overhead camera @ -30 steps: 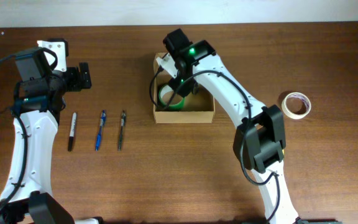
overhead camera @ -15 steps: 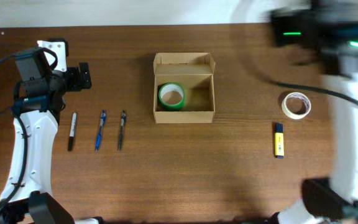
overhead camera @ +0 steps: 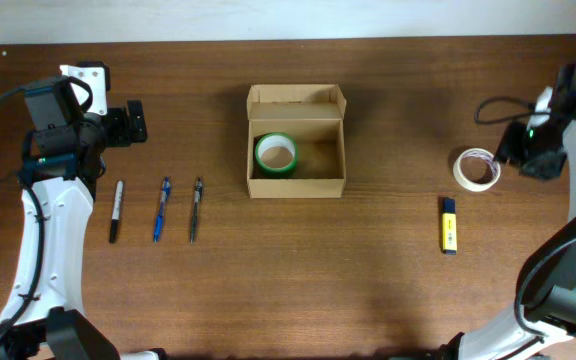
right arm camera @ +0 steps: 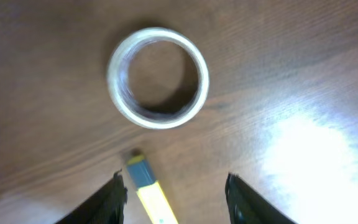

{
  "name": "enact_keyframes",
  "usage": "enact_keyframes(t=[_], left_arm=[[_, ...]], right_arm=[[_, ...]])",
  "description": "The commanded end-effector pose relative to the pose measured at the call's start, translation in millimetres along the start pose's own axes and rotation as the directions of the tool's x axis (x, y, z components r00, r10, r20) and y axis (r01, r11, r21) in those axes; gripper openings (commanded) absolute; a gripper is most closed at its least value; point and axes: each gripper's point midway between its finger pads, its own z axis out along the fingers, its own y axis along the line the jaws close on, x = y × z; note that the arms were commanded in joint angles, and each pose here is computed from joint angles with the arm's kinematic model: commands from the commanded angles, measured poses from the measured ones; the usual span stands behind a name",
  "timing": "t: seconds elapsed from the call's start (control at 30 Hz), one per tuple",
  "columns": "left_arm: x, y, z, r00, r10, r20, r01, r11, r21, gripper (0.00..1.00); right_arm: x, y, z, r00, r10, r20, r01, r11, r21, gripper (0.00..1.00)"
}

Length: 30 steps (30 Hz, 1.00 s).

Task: Pack container
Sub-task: 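Grasp the white tape roll with the right gripper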

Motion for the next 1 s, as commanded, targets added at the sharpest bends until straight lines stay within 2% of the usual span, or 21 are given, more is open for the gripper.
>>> enact_keyframes(t=[0.0, 0.27, 0.6, 0.97], left_arm=[[-8, 2, 0, 1.0, 0.014, 0.017, -0.014, 1.0, 0.006, 0.99], [-8, 2, 0, 1.0, 0.014, 0.017, -0.014, 1.0, 0.006, 0.99], [-8, 2, 0, 1.0, 0.014, 0.017, -0.014, 1.0, 0.006, 0.99], [-8, 2, 0, 1.0, 0.014, 0.017, -0.014, 1.0, 0.006, 0.99]], right_arm=[[9, -6, 14, 0.999, 0.034, 0.01, -0.034, 0.999, -0.016, 0.52], [20, -17, 66, 0.994, 0.094, 0.052, -0.094, 0.995, 0.013, 0.53], [10, -17, 80, 0.989, 0.124, 0.082, -0.125, 0.992, 0.008, 0.53], [15, -21, 106, 0.971, 0.235, 0.039, -0.236, 0.971, 0.026, 0.53]])
